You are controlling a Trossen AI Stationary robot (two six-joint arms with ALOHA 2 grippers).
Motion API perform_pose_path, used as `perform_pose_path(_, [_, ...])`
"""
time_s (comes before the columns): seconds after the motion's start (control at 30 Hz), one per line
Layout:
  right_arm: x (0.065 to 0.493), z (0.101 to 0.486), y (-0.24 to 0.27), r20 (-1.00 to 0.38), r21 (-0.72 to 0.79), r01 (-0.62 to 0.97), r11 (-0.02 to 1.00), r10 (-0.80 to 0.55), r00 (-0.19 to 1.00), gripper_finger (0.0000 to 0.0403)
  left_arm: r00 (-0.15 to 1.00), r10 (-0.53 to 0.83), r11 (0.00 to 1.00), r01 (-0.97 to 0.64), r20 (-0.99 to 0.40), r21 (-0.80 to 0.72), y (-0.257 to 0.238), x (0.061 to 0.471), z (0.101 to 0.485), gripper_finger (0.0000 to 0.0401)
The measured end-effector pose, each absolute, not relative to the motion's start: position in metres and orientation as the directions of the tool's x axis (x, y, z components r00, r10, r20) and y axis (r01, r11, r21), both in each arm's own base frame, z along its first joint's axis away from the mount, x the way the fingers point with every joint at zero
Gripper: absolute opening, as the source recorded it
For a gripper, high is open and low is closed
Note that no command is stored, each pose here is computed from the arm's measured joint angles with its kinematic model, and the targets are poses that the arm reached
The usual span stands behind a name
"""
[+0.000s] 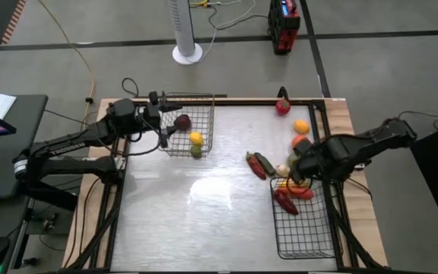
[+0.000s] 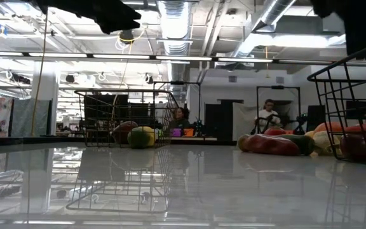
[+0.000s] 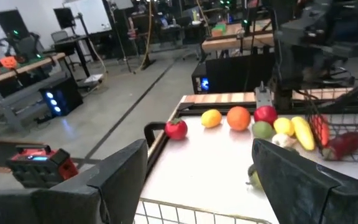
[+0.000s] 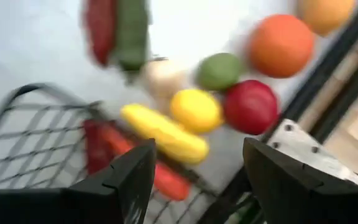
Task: Sort produce into baskets
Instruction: Put the red bell pepper into the right wire basket
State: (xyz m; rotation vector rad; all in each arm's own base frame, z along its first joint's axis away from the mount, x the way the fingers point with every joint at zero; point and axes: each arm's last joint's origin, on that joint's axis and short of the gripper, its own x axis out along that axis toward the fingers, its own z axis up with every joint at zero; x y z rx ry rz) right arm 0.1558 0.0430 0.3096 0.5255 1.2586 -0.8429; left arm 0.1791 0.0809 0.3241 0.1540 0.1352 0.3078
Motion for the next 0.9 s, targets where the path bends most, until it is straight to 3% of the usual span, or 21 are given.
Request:
perform_pose_path(0.33, [0.12,0.256,0.001,-0.968,-0.156,0.864,0.478,-0.25,-0.036,0.027,0.956,0.273,0.954,-0.255,-0.108,0.158,0.075,0.181,0.324,0.0279])
perform_pose_path(0.63, [0.123,0.242,-0.017,-0.979,-0.138,0.859,0.493,-0.198,-0.043,0.0276,0.96,0.267,0.955,-0.252,-0.087,0.157,0.074,0.182,0.326,0.0279])
perform_pose_path(0.9, [0.147,0.231,-0.034,-0.992,-0.123,0.815,0.566,-0.088,-0.089,0.0318,0.96,0.267,0.954,-0.251,-0.086,0.163,0.074,0.182,0.326,0.0279])
